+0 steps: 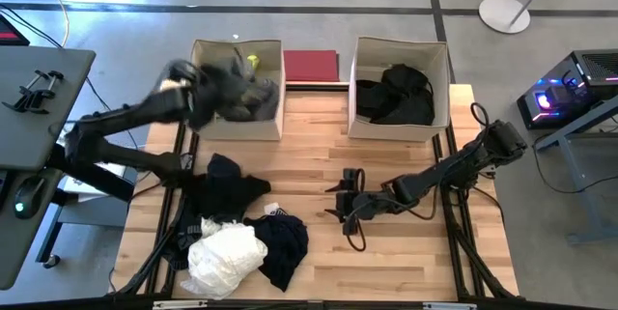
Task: Sort clothes
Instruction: Put the grey boxers into the left brown laundry organizer
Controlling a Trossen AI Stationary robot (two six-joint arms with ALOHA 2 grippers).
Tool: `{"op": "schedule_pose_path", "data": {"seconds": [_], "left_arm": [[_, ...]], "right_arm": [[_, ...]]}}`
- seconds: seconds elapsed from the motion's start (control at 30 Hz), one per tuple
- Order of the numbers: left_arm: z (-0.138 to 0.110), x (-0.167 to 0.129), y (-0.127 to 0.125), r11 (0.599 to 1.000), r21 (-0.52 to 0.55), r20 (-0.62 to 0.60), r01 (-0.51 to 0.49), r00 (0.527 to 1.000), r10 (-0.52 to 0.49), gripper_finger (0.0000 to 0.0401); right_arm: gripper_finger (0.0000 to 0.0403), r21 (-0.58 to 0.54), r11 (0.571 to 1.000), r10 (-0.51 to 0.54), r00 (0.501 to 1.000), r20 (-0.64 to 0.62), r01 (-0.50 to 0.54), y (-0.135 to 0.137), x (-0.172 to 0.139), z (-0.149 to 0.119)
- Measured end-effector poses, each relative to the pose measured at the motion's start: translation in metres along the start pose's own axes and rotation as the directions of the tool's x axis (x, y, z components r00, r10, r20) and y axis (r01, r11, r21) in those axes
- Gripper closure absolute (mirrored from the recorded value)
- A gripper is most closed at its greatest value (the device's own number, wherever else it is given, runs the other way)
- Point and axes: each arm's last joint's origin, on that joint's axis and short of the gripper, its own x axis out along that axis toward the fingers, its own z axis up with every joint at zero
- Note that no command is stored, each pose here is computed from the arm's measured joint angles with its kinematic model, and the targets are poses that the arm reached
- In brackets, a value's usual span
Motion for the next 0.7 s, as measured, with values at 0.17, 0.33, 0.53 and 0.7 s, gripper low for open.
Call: {"op": "schedule_pose_path", "data": {"seconds": [0.17, 0.33, 0.53, 0.7], "left_arm": [[0.008, 0.053, 0.008, 0.962, -0.109, -0.089, 0.252, 0.961, -0.261, 0.04], [0.003, 0.095, -0.015, 0.911, -0.169, -0.182, 0.377, 0.896, -0.404, 0.038], [-0.016, 0.131, -0.043, 0.856, -0.215, -0.33, 0.47, 0.79, -0.517, 0.0301], [-0.01, 0.136, -0.03, 0.779, -0.35, -0.339, 0.521, 0.705, -0.623, 0.0217]], "right_arm": [[0.0165, 0.021, 1.0, 0.0, 1.0, -0.01, 0.0, 0.0, 0.0, -0.001], [0.0165, 0.047, 0.999, 0.003, 0.999, -0.038, -0.001, 0.002, -0.001, -0.004], [0.0165, 0.046, 0.999, 0.001, 0.997, -0.071, 0.003, 0.005, -0.003, -0.008], [0.0165, 0.044, 0.999, 0.003, 0.998, -0.069, 0.0, 0.005, -0.003, -0.008]]}}
